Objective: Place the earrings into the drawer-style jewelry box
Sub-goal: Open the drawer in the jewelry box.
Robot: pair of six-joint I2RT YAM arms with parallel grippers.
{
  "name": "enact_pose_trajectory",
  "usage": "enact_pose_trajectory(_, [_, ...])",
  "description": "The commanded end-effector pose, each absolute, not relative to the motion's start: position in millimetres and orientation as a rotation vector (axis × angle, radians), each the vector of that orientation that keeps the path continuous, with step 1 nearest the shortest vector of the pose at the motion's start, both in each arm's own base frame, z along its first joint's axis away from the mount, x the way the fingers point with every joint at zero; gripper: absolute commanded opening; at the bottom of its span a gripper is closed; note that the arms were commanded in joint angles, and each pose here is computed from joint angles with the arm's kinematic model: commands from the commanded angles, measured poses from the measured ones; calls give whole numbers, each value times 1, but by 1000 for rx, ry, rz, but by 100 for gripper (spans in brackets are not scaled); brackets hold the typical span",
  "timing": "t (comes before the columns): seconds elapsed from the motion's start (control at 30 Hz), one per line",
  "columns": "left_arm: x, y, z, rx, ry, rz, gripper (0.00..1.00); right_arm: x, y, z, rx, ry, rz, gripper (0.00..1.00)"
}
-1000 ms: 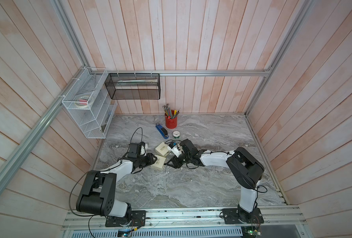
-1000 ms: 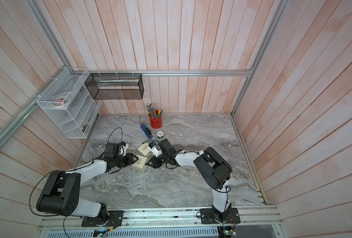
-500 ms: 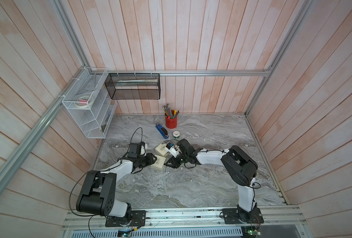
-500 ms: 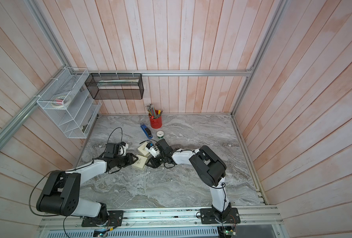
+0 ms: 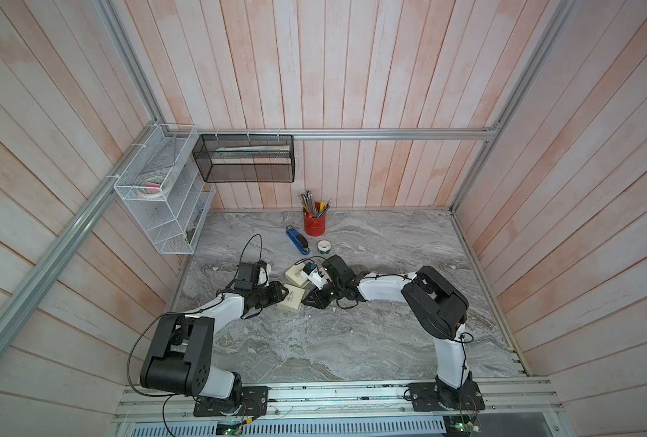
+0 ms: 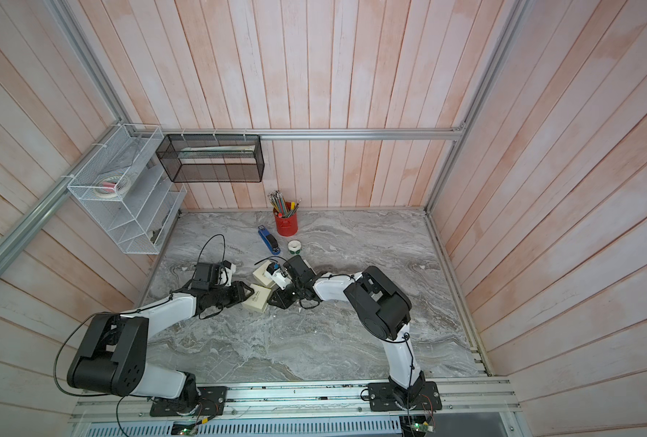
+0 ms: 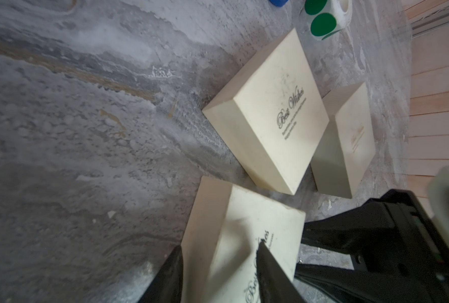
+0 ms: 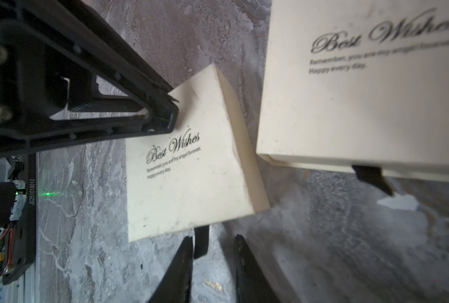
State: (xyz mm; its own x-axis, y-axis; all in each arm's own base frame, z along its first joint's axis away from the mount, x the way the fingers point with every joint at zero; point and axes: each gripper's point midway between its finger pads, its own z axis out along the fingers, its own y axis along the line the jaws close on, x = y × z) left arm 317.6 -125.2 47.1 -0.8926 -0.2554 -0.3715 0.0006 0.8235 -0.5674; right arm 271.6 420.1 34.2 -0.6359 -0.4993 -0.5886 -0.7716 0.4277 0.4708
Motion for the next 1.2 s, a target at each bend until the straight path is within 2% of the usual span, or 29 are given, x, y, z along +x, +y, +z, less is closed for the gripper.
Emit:
enact_pose_trajectory(0.0, [321, -126, 49, -166, 2568, -789, 47, 267, 427, 32, -1118, 2327, 1067, 26])
enact_pose_trajectory(0.4, [322, -127, 48, -165, 2569, -793, 48, 265, 433, 32, -1122, 2323, 1091, 19])
enact_pose_trajectory(0.63, [320, -121, 41, -188, 2601, -741, 48, 265, 430, 32, -1103, 2334, 1075, 0])
enact_pose_trajectory(1.17, [314, -114, 23, -211, 2670, -678, 48, 260, 392, 30, -992, 2413, 1000, 0])
